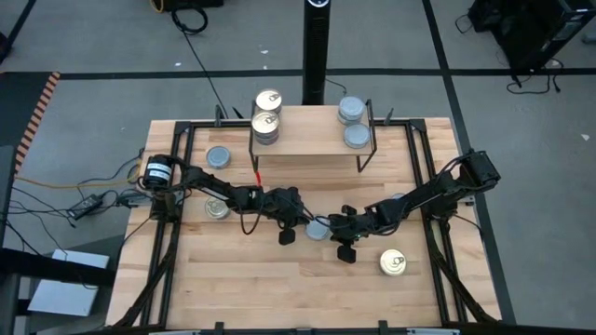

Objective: Stack canned seafood by type on shelf
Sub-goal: Stack the green tuna can on the bottom green tuna can on the shelf

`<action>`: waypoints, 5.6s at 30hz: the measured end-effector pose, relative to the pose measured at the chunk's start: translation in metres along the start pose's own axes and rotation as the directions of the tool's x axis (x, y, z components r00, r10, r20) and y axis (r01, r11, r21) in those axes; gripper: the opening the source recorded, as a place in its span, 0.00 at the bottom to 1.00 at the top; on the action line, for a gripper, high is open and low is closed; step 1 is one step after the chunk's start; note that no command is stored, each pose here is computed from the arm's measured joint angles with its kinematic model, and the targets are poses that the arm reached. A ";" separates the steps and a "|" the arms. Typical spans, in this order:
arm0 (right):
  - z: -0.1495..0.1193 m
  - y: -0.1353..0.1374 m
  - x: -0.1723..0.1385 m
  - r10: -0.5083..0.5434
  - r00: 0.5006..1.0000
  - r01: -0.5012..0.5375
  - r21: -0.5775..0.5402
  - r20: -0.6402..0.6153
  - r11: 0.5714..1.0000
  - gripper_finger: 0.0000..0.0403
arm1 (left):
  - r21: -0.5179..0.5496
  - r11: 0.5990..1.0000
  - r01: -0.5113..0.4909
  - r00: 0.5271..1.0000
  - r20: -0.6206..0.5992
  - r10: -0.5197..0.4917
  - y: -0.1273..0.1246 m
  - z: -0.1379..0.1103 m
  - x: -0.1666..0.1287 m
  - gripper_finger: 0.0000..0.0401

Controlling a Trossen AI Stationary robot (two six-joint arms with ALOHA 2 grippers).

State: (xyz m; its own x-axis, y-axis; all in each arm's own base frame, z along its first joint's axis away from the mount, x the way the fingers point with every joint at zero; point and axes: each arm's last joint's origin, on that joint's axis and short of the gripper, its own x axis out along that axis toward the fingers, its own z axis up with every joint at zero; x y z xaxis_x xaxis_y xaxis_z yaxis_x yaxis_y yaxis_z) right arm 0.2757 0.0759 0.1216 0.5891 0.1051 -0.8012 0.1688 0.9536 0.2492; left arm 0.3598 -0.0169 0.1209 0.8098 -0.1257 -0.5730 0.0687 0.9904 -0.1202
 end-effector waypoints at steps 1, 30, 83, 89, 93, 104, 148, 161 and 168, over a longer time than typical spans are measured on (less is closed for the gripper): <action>0.003 0.002 -0.001 -0.005 1.000 0.005 0.005 0.003 1.000 0.03 | 0.000 1.000 -0.002 1.000 0.000 0.002 0.000 0.000 0.000 0.05; 0.023 0.021 -0.011 -0.133 0.991 0.134 -0.033 0.006 0.990 0.03 | 0.058 0.998 -0.006 1.000 0.018 0.005 -0.005 0.021 -0.029 0.05; 0.015 0.007 0.000 -0.206 0.965 0.214 -0.035 0.159 0.976 0.03 | 0.001 0.991 -0.132 0.989 -0.073 0.132 -0.023 -0.010 -0.030 0.05; 0.013 0.006 0.000 -0.217 0.966 0.222 -0.022 0.138 0.975 0.03 | 0.000 0.992 -0.129 0.990 -0.064 0.129 -0.024 -0.009 -0.030 0.05; 0.011 0.005 0.000 -0.224 0.967 0.227 -0.012 0.121 0.974 0.03 | -0.001 0.992 -0.127 0.991 -0.049 0.127 -0.024 -0.007 -0.030 0.05; 0.007 0.005 0.000 -0.233 0.968 0.234 0.003 0.094 0.972 0.03 | 0.063 0.990 -0.123 0.991 -0.045 0.126 -0.024 -0.007 -0.030 0.05; 0.010 0.018 0.004 -0.127 0.990 0.128 -0.026 0.063 0.991 0.08 | 0.163 0.986 -0.039 0.960 0.281 -0.008 -0.017 -0.029 -0.045 0.01; 0.040 0.034 -0.029 -0.281 0.934 0.262 -0.113 -0.218 0.958 0.29 | 0.184 0.980 -0.074 0.966 0.259 0.024 -0.015 -0.042 -0.049 0.01; 0.061 0.042 -0.060 -0.406 0.867 0.358 -0.207 -0.289 0.911 0.43 | 0.186 0.980 -0.071 0.967 0.255 0.021 -0.016 -0.044 -0.049 0.01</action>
State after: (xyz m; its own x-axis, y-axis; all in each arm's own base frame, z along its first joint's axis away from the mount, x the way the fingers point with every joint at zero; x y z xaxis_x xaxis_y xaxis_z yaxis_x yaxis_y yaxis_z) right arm 0.2954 0.0922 0.2131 0.2135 -0.2147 -0.9531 0.2013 0.9643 -0.1721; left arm 0.2931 -0.0289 0.1151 0.9328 -0.0856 -0.3500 0.1182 0.9903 0.0730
